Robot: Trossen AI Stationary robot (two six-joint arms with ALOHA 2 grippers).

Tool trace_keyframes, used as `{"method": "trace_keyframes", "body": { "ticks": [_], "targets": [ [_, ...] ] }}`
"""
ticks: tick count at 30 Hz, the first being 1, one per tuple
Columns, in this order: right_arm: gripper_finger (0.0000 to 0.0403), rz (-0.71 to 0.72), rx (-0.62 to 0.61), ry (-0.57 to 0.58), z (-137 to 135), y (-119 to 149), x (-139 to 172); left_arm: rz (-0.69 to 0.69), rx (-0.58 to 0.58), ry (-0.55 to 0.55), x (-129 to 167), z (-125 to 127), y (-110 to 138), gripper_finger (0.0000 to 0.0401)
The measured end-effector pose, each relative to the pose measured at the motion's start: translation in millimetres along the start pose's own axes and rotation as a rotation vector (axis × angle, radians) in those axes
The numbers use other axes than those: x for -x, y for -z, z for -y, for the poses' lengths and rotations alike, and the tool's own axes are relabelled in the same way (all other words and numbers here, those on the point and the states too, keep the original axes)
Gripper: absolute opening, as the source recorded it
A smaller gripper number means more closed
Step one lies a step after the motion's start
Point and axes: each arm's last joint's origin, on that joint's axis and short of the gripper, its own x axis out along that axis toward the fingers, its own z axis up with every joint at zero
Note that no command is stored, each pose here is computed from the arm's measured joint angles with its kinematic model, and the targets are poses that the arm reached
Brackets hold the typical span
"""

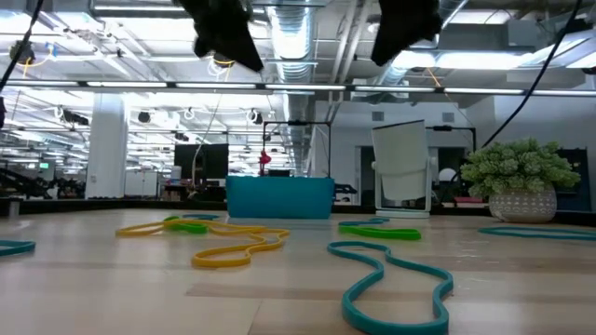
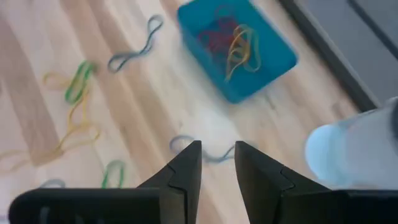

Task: Pick and place items into bin
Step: Put the yellow rubber band into the blue bin

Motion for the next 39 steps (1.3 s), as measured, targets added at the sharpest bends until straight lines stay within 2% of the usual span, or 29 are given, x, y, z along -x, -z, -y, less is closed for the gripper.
{"method": "trace_keyframes", "body": {
  "ticks": [4,7,10,14,18,21,25,30,39],
  "targets": [
    [0.0093,0.004,0.012,-0.039,-20.3,17.8,-11.5,-0.112,-0.049,0.206,-19.5,-2.0,3.0,0.0],
    [0.0093,0.096,0.072,-0.181,-44.0,27.5,-24.6,-0.15,-0.089,0.276,-22.6,6.9,7.8,0.0],
    [0.0093,0.189,0.147,-0.317,-63.6,38.8,-34.8,-0.12,-0.096,0.183,-13.3,10.0,8.9,0.0],
    [0.0093,0.269,0.117,-0.371,-77.8,49.3,-60.7,-0.035,-0.105,0.091,15.1,9.4,7.0,0.0],
    [0.0093,0.227,0.122,-0.348,-89.4,51.6,-92.8,0.051,-0.075,0.113,44.7,9.7,4.5,0.0],
    [0.0093,0.125,0.152,-0.328,-101.4,57.7,-129.7,0.112,-0.062,0.139,63.8,10.0,3.5,0.0],
    [0.0093,0.101,0.15,-0.333,-117.0,45.3,-154.0,0.16,-0.068,0.119,79.8,10.8,5.7,0.0],
    [0.0093,0.059,0.177,-0.363,-139.6,35.0,-179.3,0.174,-0.091,0.109,87.1,14.0,8.8,0.0],
    [0.0093,-0.049,0.224,-0.303,-155.4,25.8,-212.4,0.173,-0.111,0.081,89.5,15.5,11.8,0.0]
  ]
}}
